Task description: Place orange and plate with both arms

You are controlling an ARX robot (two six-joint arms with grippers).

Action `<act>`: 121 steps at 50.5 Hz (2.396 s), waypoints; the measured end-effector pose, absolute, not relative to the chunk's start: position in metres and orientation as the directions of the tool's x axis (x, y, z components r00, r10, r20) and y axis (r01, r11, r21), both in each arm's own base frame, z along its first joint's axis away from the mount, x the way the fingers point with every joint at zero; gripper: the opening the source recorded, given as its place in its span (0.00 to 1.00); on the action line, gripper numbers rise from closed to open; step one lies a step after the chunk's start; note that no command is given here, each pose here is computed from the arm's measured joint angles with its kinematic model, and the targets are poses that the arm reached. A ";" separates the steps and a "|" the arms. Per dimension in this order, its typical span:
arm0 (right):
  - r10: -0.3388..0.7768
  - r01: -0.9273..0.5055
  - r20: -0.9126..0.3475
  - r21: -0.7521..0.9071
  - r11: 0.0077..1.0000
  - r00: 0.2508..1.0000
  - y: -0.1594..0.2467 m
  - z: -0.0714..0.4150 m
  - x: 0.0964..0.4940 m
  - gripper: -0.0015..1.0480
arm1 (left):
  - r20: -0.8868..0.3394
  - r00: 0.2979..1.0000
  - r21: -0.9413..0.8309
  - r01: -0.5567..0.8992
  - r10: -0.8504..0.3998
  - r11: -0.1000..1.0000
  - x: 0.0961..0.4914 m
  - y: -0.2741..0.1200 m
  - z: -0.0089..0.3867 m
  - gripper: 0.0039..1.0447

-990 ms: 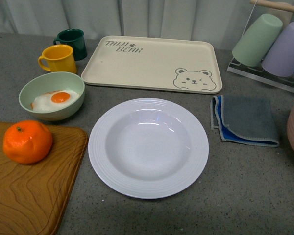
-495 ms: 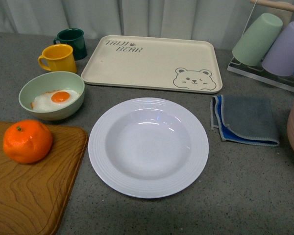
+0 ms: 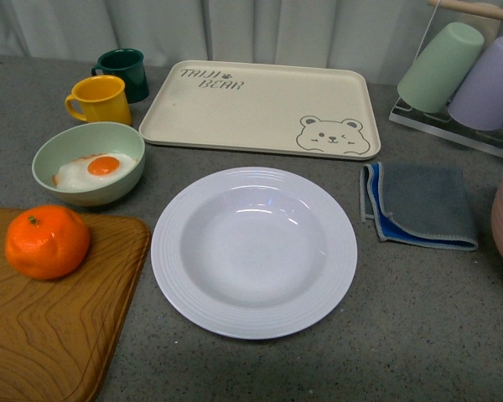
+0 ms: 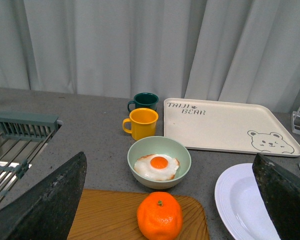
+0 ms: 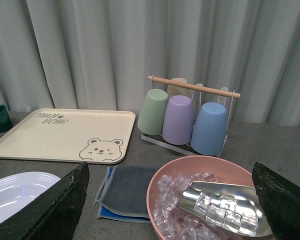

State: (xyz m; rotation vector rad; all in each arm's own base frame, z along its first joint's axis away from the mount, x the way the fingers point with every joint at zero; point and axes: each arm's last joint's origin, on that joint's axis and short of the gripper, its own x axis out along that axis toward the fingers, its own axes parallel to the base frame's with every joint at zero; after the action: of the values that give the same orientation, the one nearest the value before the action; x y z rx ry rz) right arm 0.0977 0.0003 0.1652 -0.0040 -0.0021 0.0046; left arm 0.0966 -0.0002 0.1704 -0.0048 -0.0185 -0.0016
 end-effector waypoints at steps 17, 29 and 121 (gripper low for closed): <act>0.004 -0.004 0.002 -0.004 1.000 1.000 0.000 0.165 0.098 0.91 | 0.019 1.000 -0.004 0.002 -0.002 1.000 0.097 0.000 0.170 0.94; 0.005 -0.005 0.002 -0.004 1.000 1.000 0.000 0.165 0.098 0.91 | 0.019 1.000 -0.004 0.002 -0.002 1.000 0.097 0.000 0.170 0.94; 0.004 -0.004 0.003 -0.004 1.000 1.000 0.000 0.165 0.098 0.91 | -0.849 0.527 -0.137 -0.155 -0.035 0.978 0.303 -0.015 0.080 0.77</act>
State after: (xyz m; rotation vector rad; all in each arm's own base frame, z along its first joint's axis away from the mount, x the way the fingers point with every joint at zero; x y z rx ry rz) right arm 0.0976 0.0003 0.1652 -0.0040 -0.0033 0.0042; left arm 0.3026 -0.0147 0.0802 -0.2050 1.0149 0.0721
